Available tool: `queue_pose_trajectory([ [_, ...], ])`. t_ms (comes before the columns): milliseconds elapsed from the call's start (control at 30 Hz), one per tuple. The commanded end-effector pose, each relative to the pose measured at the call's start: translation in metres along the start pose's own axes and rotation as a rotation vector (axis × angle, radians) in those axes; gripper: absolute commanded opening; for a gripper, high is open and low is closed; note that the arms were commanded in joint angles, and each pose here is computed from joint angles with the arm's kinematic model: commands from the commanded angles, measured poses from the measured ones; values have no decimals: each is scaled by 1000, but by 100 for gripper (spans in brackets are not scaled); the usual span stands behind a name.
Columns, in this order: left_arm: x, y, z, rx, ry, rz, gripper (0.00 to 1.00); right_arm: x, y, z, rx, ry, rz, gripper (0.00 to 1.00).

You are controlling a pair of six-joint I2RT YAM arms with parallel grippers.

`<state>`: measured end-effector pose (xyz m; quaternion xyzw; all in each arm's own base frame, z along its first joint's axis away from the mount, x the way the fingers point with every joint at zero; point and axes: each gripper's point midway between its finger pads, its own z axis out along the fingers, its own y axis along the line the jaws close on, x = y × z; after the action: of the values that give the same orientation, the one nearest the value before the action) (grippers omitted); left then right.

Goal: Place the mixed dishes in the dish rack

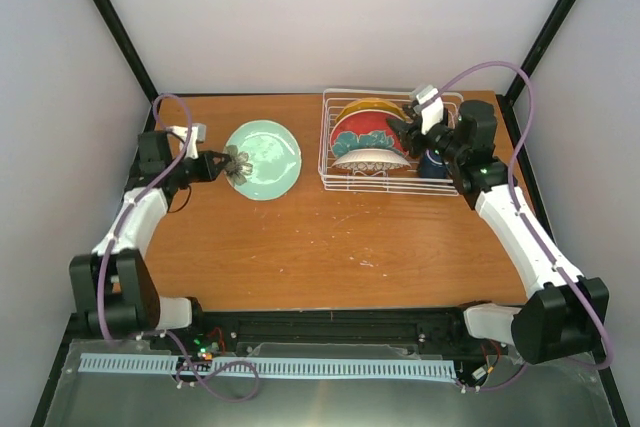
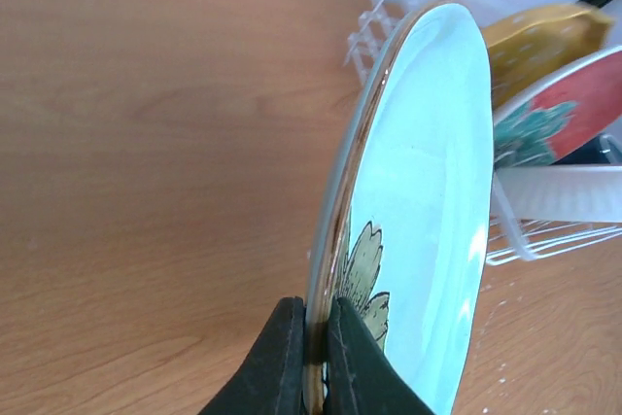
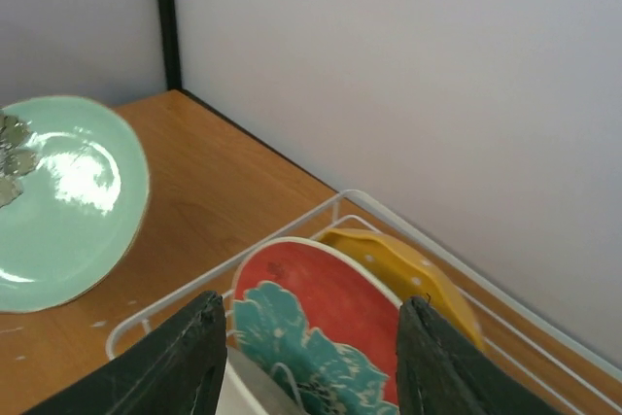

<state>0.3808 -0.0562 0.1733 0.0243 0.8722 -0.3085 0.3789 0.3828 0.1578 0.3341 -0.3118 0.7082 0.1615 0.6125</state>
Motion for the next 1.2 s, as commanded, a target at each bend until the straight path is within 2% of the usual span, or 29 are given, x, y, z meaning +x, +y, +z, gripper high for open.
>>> queue_pose_trajectory([
  [0, -56, -65, -45, 149, -265, 204, 1, -4, 27, 7, -155, -35, 27, 49],
  [267, -63, -128, -118, 170, -579, 474, 1, 7, 102, 25, -407, 29, -95, 49],
  [367, -56, -155, -147, 197, -687, 577, 1, 16, 115, 33, -428, 55, -97, 48],
  [567, -37, -189, -167, 256, -762, 680, 1, 15, 94, 27, -245, 74, -124, 48],
  [700, -26, -200, -168, 291, -771, 711, 1, 10, 43, 13, 72, 89, -89, 48],
  [800, -18, -207, -163, 318, -761, 720, 1, 0, 10, -11, 295, 37, -41, 47],
  [933, -11, -216, -147, 314, -746, 725, 1, -7, -3, -35, 407, -19, 10, 48],
  [1167, -6, -230, -104, 228, -729, 767, 1, 3, -5, -48, 450, -55, 55, 47],
])
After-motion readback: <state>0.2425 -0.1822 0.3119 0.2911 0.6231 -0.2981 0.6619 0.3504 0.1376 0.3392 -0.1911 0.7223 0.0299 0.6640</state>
